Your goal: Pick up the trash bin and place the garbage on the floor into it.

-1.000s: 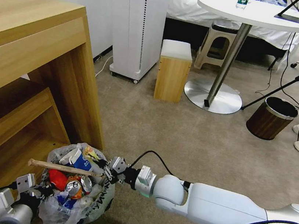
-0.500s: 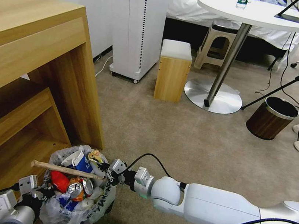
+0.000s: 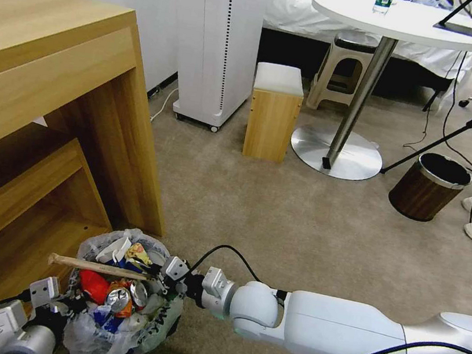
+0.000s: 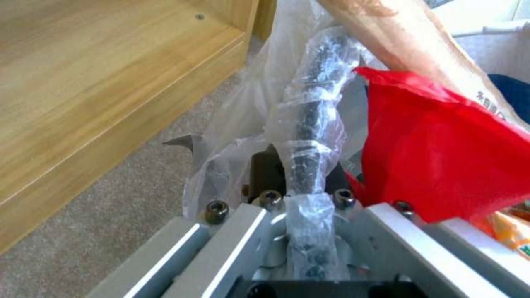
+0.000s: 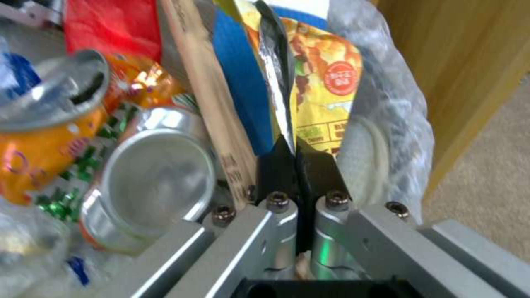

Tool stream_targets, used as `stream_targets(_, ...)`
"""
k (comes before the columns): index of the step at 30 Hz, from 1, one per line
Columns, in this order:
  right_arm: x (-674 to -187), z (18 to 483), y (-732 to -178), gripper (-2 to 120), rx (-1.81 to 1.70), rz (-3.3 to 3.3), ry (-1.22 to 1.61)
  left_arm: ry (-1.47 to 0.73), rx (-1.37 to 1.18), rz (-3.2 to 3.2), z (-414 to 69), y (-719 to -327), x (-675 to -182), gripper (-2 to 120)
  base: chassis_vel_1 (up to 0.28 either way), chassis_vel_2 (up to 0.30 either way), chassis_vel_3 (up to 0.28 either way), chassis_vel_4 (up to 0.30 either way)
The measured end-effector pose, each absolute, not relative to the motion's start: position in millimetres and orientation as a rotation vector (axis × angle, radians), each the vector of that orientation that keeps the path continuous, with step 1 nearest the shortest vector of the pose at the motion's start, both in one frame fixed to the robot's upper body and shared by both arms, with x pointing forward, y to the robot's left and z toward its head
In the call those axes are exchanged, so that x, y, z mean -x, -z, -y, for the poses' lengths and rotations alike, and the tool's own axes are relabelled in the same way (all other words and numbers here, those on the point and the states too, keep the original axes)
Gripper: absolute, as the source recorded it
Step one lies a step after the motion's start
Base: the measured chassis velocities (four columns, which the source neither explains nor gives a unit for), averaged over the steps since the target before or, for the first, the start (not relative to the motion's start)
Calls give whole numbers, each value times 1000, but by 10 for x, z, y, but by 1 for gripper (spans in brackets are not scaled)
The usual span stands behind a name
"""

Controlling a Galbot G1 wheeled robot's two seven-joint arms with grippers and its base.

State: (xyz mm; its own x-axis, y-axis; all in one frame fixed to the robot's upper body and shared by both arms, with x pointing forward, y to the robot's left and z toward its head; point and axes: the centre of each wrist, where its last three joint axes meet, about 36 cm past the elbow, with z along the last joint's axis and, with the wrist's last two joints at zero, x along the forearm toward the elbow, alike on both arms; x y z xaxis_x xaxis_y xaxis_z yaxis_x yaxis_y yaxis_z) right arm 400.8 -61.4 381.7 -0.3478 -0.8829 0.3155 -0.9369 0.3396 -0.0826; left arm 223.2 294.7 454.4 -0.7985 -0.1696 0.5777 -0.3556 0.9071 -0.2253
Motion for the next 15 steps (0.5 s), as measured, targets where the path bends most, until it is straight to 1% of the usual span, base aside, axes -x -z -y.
stream_targets(6,-3989,664,-3751,0,-1605,2389,-376,-438,-371,2500,-2946,-4547,-2236,0,0,0,0,0)
stream_targets(7,-3987,664,-3747,3,-1604,2390,-374,-439,-370,2500,-2945,-4546,-2238,0,0,0,0,0)
stream_targets(8,-3987,664,-3747,3,-1604,2390,-374,-439,-370,2500,-2945,-4546,-2238,0,0,0,0,0)
stream_targets(10,-3992,651,-3765,15,-1588,2411,-362,-439,-368,2499,-2942,-4541,-2239,0,0,0,0,0)
stream_targets(11,-3989,645,-3786,18,-1590,2416,-355,-439,-369,2499,-2942,-4540,-2239,0,0,0,0,0)
stream_targets(12,-3989,645,-3786,18,-1590,2416,-355,-439,-369,2499,-2942,-4540,-2239,0,0,0,0,0)
stream_targets(13,-3983,638,-3826,25,-1594,2421,-342,-439,-368,2498,-2942,-4539,-2238,0,0,0,0,0)
stream_targets(14,-3970,637,-3882,28,-1602,2427,-327,-437,-368,2498,-2944,-4540,-2237,0,0,0,0,0)
stream_targets(15,-3962,635,-3924,34,-1609,2433,-317,-435,-368,2498,-2946,-4540,-2235,0,0,0,0,0)
